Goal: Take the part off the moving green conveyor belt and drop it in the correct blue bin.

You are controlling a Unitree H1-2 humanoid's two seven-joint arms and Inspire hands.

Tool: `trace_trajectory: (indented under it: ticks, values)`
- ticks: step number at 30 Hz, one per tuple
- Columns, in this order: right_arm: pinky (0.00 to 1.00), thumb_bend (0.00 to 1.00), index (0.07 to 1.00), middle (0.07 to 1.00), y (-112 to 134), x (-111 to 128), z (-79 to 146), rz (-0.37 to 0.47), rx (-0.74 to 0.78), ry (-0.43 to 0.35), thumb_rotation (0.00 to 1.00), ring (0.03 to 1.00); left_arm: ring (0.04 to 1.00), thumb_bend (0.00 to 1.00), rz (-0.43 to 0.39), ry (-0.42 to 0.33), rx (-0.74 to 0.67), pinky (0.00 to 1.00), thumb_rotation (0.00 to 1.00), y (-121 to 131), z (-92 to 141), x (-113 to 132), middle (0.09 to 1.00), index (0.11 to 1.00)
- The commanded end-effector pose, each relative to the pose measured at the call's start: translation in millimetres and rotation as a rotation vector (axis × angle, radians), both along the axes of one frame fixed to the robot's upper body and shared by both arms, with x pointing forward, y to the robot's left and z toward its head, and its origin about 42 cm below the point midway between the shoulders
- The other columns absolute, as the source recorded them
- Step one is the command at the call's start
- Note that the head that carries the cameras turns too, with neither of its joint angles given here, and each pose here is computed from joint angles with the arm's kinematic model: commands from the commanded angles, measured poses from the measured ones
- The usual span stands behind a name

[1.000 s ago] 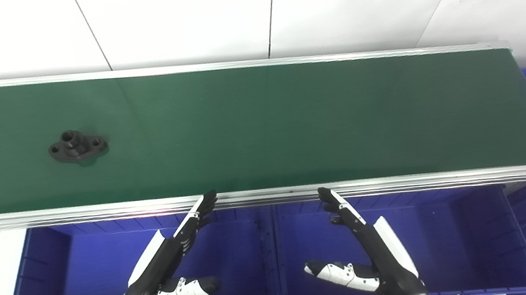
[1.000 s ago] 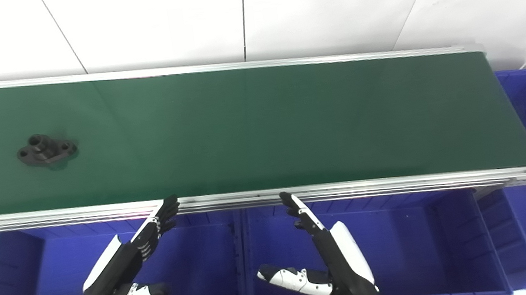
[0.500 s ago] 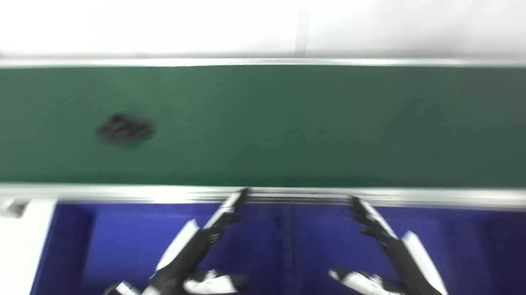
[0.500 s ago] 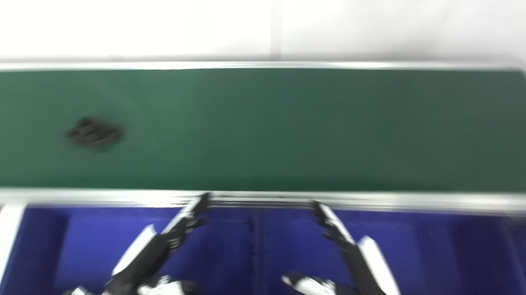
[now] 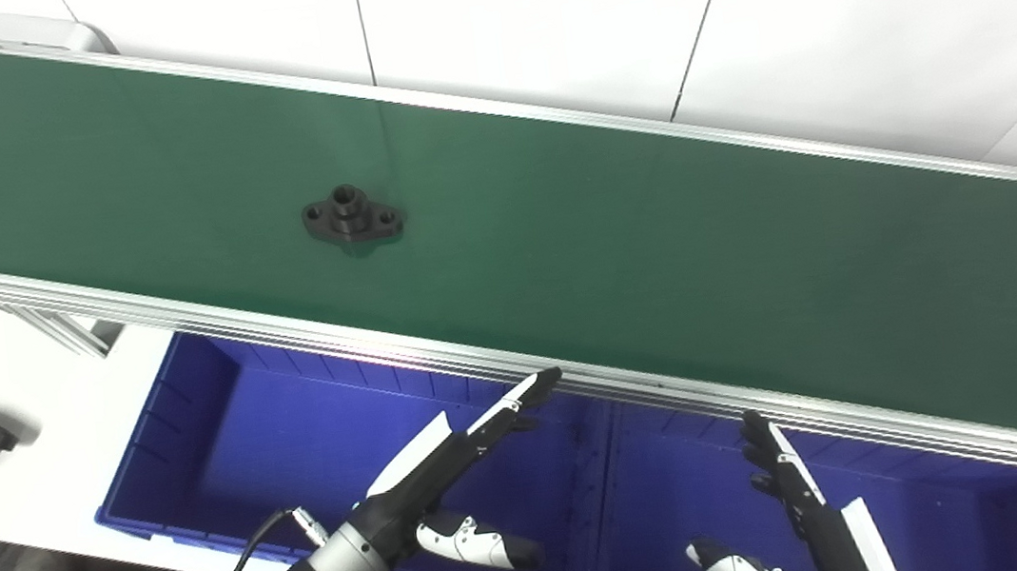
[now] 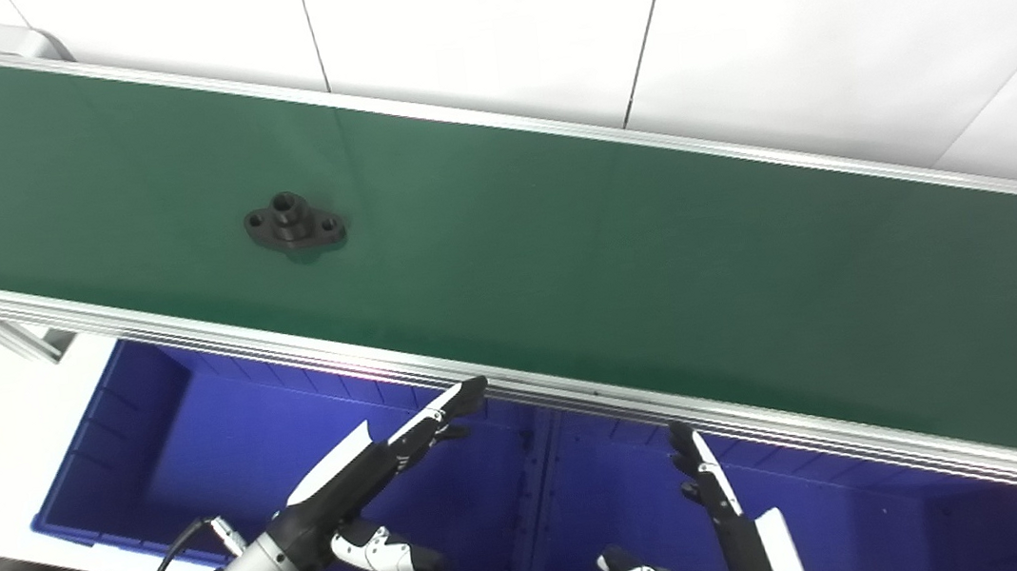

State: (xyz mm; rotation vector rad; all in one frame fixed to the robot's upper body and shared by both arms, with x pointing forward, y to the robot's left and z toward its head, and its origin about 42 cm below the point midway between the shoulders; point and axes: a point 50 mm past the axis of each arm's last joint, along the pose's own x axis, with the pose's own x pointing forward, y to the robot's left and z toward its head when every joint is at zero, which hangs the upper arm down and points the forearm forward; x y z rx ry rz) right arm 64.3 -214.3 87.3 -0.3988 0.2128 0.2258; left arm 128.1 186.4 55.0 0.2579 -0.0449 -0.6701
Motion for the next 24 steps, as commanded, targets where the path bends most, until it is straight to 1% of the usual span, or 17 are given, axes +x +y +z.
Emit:
trace_trajectory:
  ticks: [1,3,5,7,12,13,15,18,21,24]
  values:
    - [0.86,0.69,0.958,0.934,1,0,5,0.012,0.004,-0.070,0.59,0.918,0.968,0.81,0.006,-0.044,-0.018,0.89,0.72,-2,5,2,1.000,1.000]
    - [0.86,0.70,0.956,0.928,1,0,4,0.012,-0.002,-0.067,0.59,0.916,0.976,0.81,0.001,-0.041,-0.023,0.89,0.71,-2,4,3,1.000,1.000]
    - [0.86,0.70,0.951,0.922,2,0,3,0.012,-0.009,-0.069,0.58,0.911,0.980,0.81,0.001,-0.042,-0.021,0.90,0.71,-2,3,3,1.000,1.000]
    - [0.85,0.70,0.949,0.920,2,0,0,0.012,0.002,-0.075,0.55,0.908,0.971,0.81,0.001,-0.044,-0.014,0.89,0.71,-1,1,3,1.000,1.000]
    - [0.83,0.70,0.943,0.917,2,1,-3,0.009,0.003,-0.071,0.54,0.900,0.970,0.81,0.000,-0.054,-0.017,0.89,0.70,-1,-2,4,1.000,1.000]
    - [0.83,0.70,0.943,0.919,3,1,-3,0.009,0.005,-0.071,0.52,0.900,0.962,0.81,0.001,-0.054,-0.017,0.87,0.70,0,-2,4,1.000,1.000]
    - [0.83,0.70,0.940,0.918,3,1,-4,0.008,0.010,-0.072,0.50,0.899,0.954,0.81,0.001,-0.050,-0.017,0.85,0.70,0,-4,4,1.000,1.000]
    - [0.83,0.70,0.937,0.916,4,1,-4,0.008,0.012,-0.074,0.50,0.896,0.963,0.81,-0.002,-0.041,-0.027,0.87,0.69,1,-5,5,1.000,1.000]
    - [0.83,0.70,0.934,0.914,4,2,-5,0.010,0.004,-0.079,0.50,0.896,0.950,0.81,0.000,-0.045,-0.022,0.84,0.68,2,-6,5,1.000,1.000]
    - [0.81,0.70,0.932,0.911,5,2,-5,0.010,-0.001,-0.083,0.50,0.889,0.969,0.82,0.002,-0.050,-0.009,0.88,0.71,2,-6,4,1.000,1.000]
